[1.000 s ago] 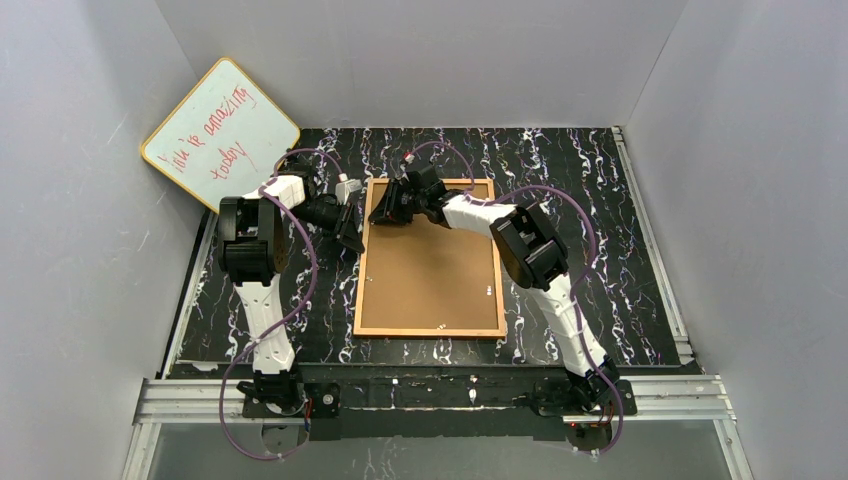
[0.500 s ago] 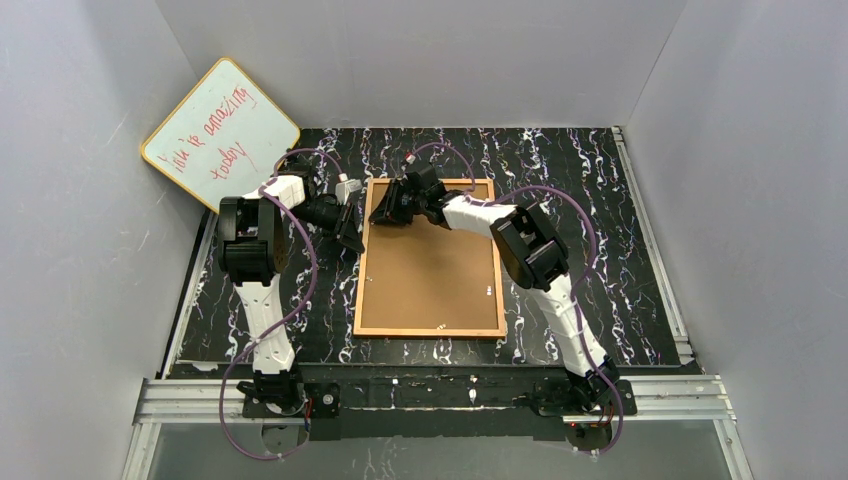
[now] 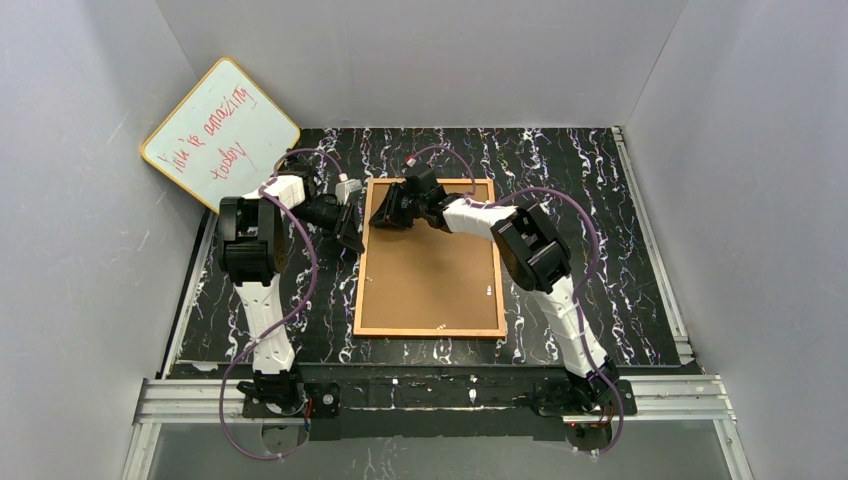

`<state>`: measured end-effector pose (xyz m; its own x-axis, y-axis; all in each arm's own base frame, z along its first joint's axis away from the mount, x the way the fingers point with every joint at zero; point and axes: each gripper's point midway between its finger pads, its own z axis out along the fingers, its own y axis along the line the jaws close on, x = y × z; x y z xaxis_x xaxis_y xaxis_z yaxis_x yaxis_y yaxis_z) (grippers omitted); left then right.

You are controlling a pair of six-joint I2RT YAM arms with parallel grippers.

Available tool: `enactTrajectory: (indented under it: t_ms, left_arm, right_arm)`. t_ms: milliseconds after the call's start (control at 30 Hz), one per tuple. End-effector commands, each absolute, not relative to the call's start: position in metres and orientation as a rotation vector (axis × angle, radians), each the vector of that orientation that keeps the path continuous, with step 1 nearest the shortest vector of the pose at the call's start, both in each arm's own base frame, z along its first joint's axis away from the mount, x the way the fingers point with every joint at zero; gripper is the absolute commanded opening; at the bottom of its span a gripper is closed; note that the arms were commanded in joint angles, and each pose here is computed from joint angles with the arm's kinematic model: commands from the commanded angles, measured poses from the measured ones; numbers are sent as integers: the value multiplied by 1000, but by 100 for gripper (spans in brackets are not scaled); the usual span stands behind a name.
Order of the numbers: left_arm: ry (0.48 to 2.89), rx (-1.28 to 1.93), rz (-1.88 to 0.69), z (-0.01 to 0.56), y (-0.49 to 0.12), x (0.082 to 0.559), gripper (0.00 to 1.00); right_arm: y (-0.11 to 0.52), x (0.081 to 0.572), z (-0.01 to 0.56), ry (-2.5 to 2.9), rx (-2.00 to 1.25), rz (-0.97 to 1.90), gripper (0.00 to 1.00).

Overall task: Put the photo into the frame
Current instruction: Install the photo frame at the center of the board.

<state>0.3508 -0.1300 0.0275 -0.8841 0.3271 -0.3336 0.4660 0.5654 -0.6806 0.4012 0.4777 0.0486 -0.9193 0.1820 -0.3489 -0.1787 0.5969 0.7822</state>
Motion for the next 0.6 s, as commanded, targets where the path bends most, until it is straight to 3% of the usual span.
enactTrajectory:
  t_ms: [0,567]
  left_arm:
    - [2717,822,-1074,-14,-119,337,8]
    - [2716,822,-1082,-15,-119,337,8]
  right_arm:
    - [481,397,40,2470,6,1218,33]
    - [483,408,19,2501,62,1159,31]
